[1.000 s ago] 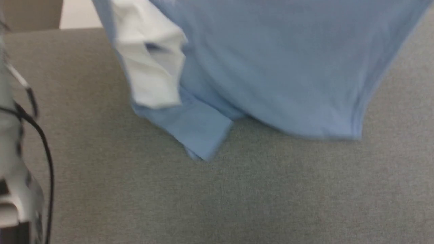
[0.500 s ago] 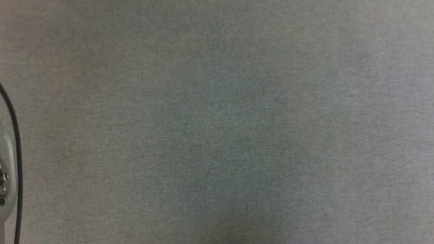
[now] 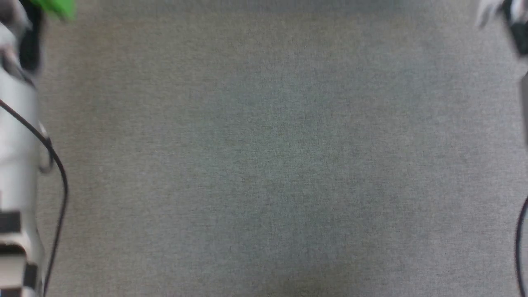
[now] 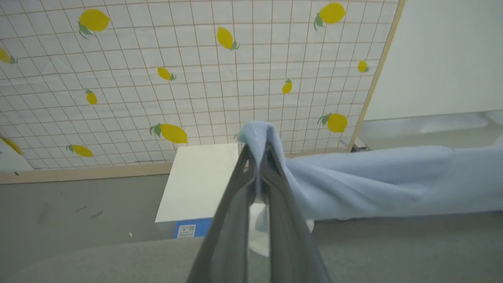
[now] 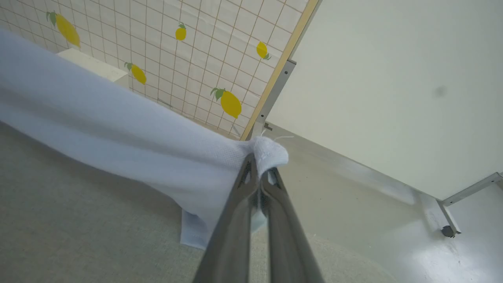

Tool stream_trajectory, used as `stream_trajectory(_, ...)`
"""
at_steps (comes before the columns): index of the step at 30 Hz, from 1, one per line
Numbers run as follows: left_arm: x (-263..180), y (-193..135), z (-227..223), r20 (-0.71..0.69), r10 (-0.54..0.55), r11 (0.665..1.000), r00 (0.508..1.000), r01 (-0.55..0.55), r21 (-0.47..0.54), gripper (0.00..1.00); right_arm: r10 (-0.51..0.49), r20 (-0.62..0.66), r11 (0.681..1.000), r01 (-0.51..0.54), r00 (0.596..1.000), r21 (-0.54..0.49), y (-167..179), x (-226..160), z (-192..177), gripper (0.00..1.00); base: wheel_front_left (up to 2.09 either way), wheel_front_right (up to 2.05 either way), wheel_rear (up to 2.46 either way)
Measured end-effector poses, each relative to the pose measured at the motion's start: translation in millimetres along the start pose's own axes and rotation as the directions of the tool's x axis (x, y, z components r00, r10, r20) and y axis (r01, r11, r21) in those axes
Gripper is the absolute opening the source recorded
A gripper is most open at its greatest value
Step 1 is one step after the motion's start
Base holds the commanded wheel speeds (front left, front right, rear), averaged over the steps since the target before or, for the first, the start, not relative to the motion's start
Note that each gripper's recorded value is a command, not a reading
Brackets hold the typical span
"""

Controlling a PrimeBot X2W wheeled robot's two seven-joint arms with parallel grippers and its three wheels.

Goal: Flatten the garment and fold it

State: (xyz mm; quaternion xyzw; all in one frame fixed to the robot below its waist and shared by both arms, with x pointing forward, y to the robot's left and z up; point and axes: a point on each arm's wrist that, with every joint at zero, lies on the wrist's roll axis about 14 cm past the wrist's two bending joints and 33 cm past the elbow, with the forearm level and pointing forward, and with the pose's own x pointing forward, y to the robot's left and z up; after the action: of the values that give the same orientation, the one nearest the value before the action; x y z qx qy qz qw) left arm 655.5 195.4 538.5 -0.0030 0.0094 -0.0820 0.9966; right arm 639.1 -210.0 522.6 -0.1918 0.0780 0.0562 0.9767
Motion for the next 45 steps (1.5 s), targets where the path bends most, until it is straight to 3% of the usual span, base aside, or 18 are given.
stream_trajectory(6,-70,-13,-82,-0.326,-0.054,0.999,0.944,0.053,-0.01,0.0,0.094,-0.125,0.993,-0.084,0.988,0.088,33,-45,-53,0.0,0.0,0.0,0.0)
stream_trajectory(13,-174,-42,-135,-0.608,-0.169,0.985,0.775,0.106,-0.139,0.0,0.166,-0.206,0.979,-0.135,0.964,0.153,53,-104,-78,0.0,0.0,0.0,0.0)
stream_trajectory(17,-231,-57,-142,-0.678,-0.216,0.974,0.703,0.106,-0.201,0.0,0.179,-0.253,0.976,-0.139,0.951,0.169,57,-139,-91,0.0,0.0,0.0,0.0)
stream_trajectory(26,-333,-86,-144,-0.744,-0.237,0.956,0.625,0.015,-0.292,0.0,0.187,-0.372,0.973,-0.118,0.909,0.199,62,-212,-124,0.0,0.0,0.0,0.0)
stream_trajectory(31,-374,-97,-147,-0.772,-0.235,0.948,0.591,-0.035,-0.315,0.0,0.177,-0.47,0.968,-0.066,0.864,0.244,64,-254,-153,0.0,0.0,0.0,0.0)
stream_trajectory(34,-389,-102,-149,-0.776,-0.227,0.942,0.589,-0.068,-0.328,0.0,0.169,-0.495,0.96,-0.028,0.852,0.28,68,-275,-163,0.0,0.0,0.0,0.0)
stream_trajectory(37,-394,-101,-149,-0.764,-0.199,0.949,0.614,-0.075,-0.307,0.0,0.149,-0.474,0.95,0.008,0.868,0.313,72,-286,-162,0.0,0.0,0.0,0.0)
stream_trajectory(41,-372,-94,-133,-0.636,-0.115,0.968,0.763,-0.059,-0.246,0.0,0.1,-0.38,0.936,0.042,0.92,0.348,75,-291,-151,0.0,0.0,0.0,0.0)
stream_trajectory(45,-351,-92,-124,-0.499,-0.048,0.988,0.865,-0.031,-0.149,0.0,0.036,-0.27,0.931,0.065,0.962,0.358,72,-290,-138,0.0,0.0,0.0,0.0)
